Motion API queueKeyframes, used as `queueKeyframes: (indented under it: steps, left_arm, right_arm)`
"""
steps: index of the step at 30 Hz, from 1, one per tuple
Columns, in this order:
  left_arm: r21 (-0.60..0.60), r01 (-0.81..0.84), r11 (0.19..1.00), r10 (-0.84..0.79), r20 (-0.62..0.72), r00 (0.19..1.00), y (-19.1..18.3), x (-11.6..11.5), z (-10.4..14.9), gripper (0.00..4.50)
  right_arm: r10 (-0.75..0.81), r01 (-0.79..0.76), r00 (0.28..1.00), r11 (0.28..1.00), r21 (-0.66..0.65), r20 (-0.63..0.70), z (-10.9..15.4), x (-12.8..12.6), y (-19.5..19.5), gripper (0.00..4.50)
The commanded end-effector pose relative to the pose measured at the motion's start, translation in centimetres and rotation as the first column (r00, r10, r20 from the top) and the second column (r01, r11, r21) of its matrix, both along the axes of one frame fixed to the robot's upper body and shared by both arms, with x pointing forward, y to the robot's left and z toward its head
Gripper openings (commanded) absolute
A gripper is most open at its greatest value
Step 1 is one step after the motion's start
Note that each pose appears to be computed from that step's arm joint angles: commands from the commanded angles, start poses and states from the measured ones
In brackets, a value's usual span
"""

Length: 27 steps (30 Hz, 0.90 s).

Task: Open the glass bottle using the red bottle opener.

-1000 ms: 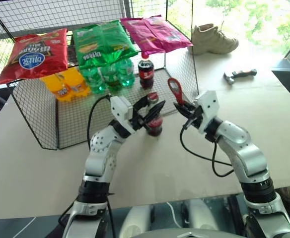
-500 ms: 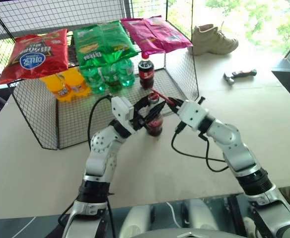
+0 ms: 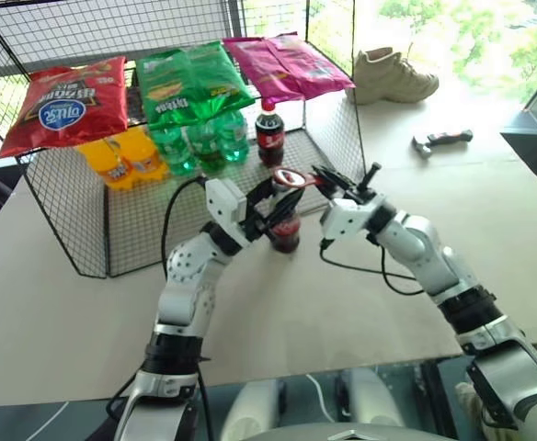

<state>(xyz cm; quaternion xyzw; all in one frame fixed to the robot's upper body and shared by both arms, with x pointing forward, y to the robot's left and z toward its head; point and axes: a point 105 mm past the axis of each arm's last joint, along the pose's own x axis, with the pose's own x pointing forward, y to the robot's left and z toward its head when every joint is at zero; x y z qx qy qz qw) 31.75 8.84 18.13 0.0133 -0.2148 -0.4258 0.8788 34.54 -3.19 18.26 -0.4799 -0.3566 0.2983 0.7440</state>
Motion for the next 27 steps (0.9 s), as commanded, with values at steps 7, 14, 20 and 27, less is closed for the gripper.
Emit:
queueKeyframes:
  steps: [7, 14, 20, 27]
  left_arm:
    - [0.031, 0.03, 0.999, -0.028, -0.045, 0.999, -0.9, 0.1, -1.2, 1.53]
    - [0.029, 0.03, 0.999, -0.029, -0.063, 0.998, -1.0, 0.1, -1.5, 1.53]
    - [0.035, 0.021, 0.999, -0.019, -0.064, 0.998, -0.9, 0.1, -1.6, 1.53]
    - [0.043, 0.006, 0.999, -0.003, -0.06, 0.998, -0.7, 0.3, -1.5, 1.53]
  right_arm:
    - [0.185, -0.187, 0.982, 0.979, -0.079, -0.034, -2.9, -2.0, 3.8, 0.0]
    - [0.213, -0.218, 0.975, 0.972, -0.089, -0.068, -3.6, -2.1, 4.1, 0.0]
    - [0.199, -0.2, 0.98, 0.975, -0.097, -0.023, -2.8, -1.8, 3.9, 0.0]
    - [0.187, -0.177, 0.98, 0.975, -0.136, 0.066, -1.3, -1.5, 3.5, 0.0]
